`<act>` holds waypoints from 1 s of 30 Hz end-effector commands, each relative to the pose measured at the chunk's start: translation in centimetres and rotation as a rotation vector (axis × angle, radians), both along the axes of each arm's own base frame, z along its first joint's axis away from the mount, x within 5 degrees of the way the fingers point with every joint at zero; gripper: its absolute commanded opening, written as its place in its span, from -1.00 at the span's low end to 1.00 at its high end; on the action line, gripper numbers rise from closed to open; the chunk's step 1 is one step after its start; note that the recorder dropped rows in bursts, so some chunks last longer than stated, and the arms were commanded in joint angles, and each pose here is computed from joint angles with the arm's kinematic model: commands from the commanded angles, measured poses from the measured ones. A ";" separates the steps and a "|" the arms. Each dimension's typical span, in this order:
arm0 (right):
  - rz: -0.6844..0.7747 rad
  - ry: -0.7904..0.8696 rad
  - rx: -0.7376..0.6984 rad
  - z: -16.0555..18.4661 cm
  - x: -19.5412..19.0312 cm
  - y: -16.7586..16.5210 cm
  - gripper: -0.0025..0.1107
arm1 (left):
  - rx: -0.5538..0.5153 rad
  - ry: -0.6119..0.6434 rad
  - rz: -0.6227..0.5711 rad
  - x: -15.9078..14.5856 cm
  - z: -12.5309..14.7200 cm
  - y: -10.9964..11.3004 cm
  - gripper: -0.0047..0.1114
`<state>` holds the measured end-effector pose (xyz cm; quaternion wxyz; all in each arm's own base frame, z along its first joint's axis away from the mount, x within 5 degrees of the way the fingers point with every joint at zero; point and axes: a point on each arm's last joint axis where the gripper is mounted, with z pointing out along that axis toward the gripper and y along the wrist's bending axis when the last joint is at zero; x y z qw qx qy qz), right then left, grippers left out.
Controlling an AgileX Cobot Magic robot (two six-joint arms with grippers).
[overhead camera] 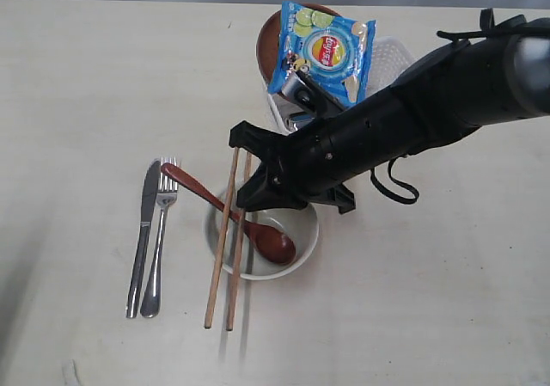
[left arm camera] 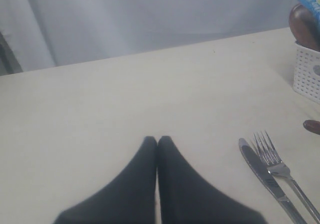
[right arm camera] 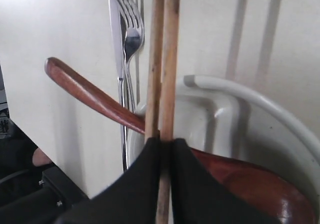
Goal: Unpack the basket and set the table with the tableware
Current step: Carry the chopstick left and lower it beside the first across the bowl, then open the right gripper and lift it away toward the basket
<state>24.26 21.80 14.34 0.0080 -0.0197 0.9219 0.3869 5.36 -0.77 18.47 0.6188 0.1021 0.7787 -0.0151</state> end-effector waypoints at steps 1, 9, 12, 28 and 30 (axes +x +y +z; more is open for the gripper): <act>0.013 -0.035 -0.001 0.0 0.2 0.1 -0.96 | -0.009 0.000 0.002 0.0 -0.1 0.0 -0.92; -0.017 -0.035 0.027 0.2 0.4 0.3 -0.14 | -0.009 0.000 0.002 0.0 -0.1 0.0 -0.92; -0.018 -0.035 0.028 0.2 0.4 0.3 -0.14 | -0.009 0.000 0.002 0.0 -0.1 0.0 -0.92; 0.056 -0.055 0.035 0.3 -0.5 1.1 -0.19 | -0.009 0.000 0.002 0.0 -0.1 0.0 -0.92; 0.058 -0.056 0.034 0.3 -0.5 1.1 -0.19 | -0.009 0.000 0.002 0.0 -0.1 0.0 -0.92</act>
